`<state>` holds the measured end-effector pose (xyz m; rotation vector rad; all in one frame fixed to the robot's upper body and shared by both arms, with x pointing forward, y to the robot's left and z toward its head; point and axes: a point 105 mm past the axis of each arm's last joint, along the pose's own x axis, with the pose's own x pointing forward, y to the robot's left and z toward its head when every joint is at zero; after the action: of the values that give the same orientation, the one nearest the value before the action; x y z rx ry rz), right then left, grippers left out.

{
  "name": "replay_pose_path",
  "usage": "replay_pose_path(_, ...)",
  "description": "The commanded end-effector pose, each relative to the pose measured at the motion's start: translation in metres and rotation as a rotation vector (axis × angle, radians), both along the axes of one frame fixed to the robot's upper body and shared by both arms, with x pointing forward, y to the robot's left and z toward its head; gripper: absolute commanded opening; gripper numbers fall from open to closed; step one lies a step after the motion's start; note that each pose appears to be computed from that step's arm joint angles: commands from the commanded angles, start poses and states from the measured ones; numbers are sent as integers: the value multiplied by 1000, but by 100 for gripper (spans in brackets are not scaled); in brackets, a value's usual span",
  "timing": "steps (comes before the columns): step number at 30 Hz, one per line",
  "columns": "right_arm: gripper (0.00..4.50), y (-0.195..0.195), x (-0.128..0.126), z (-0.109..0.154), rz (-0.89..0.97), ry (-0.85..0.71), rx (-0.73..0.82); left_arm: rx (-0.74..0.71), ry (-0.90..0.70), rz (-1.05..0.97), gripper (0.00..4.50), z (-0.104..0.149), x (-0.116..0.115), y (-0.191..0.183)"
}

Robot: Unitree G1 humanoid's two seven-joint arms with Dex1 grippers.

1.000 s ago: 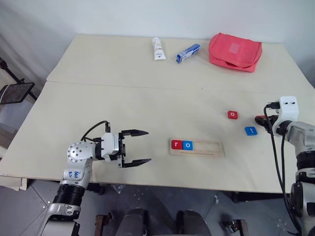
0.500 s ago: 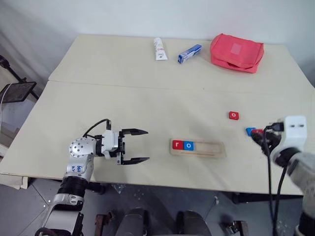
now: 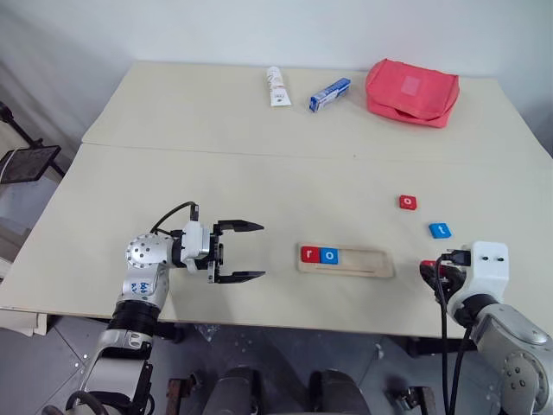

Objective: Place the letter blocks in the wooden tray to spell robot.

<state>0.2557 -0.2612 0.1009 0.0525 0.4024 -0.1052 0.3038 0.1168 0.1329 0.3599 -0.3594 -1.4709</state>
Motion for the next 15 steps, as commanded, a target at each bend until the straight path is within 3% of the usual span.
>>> replay_pose_path(1, 248, -5, 4, 12, -10, -59, -30, -9, -32, 5, 450, 6, 0, 1)
replay_pose_path(7, 448, 4, 3, 16, 58, -73, -21, -10, -34, 13, 450, 6, -1, 2)
replay_pose_path(10, 448, 13, -1, 24, 161, -75, -38, -11, -34, 15, 450, 6, -1, 2)
replay_pose_path(15, 448, 31, -19, 34, 602, 72, -187, -14, -32, 7, 450, 6, -2, 2)
